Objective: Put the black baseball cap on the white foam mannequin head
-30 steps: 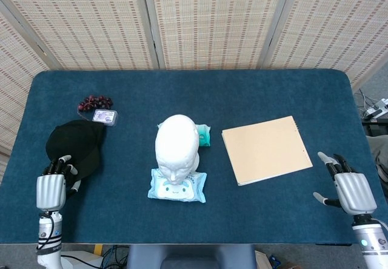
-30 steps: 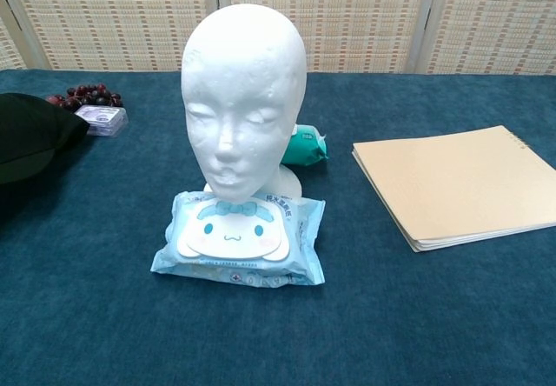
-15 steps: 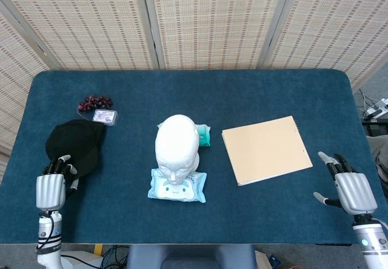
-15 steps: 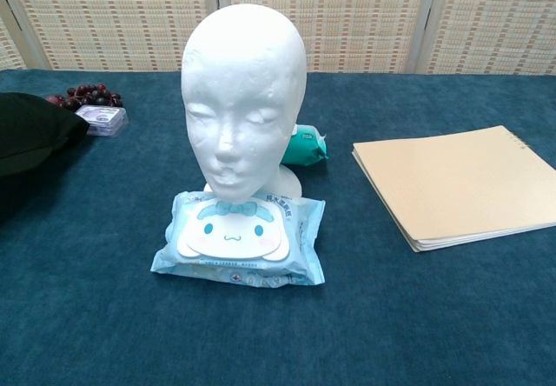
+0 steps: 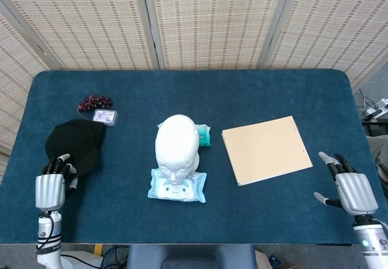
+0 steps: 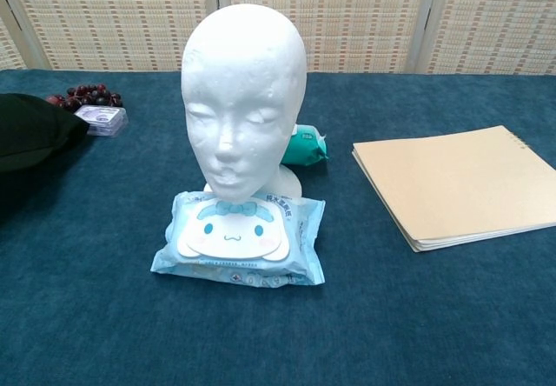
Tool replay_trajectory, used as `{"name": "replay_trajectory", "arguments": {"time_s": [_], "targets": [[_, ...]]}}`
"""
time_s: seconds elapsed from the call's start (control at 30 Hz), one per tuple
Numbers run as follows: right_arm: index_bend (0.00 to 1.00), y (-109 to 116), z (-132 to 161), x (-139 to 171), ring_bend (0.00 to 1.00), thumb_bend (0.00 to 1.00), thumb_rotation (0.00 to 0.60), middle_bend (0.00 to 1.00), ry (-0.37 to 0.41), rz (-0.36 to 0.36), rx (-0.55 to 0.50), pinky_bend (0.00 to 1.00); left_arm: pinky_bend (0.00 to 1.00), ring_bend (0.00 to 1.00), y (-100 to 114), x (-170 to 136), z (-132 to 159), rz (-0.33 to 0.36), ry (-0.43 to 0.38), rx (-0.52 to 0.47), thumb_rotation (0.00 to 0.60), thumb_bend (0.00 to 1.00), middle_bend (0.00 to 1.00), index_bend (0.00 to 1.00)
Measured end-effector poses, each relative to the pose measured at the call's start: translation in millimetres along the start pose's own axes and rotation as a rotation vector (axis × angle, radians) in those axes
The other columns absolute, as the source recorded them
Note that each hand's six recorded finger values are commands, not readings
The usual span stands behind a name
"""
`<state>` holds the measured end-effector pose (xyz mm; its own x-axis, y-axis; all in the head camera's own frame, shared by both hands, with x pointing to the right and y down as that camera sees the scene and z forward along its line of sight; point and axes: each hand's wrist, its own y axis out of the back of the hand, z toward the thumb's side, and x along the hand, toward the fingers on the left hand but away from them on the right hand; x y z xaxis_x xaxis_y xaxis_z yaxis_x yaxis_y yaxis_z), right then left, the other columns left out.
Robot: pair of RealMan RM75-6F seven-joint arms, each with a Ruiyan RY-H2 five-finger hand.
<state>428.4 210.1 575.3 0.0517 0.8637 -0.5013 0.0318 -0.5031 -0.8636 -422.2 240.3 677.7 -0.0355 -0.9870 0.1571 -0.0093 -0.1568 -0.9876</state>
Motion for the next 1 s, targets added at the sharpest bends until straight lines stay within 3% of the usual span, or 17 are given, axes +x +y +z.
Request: {"name": "replay_trajectory", "arguments": {"time_s": [0.47,1.0], "targets": [[0.06,4,-2,3,0.11,0.0,0.6,0.23,-0.002,-0.018,-0.01,0.38,0.41,0.28,19,4,5,0.135,-0.043,-0.033,0.6,0.37,0.35,0.74],[0.06,9,-5,7,0.11,0.0,0.6,0.23,-0.003,-0.035,-0.023,0.38,0.41,0.3,47,12,6,0.268,-0.097,-0.037,0.6,0.37,0.39,0.78]]}}
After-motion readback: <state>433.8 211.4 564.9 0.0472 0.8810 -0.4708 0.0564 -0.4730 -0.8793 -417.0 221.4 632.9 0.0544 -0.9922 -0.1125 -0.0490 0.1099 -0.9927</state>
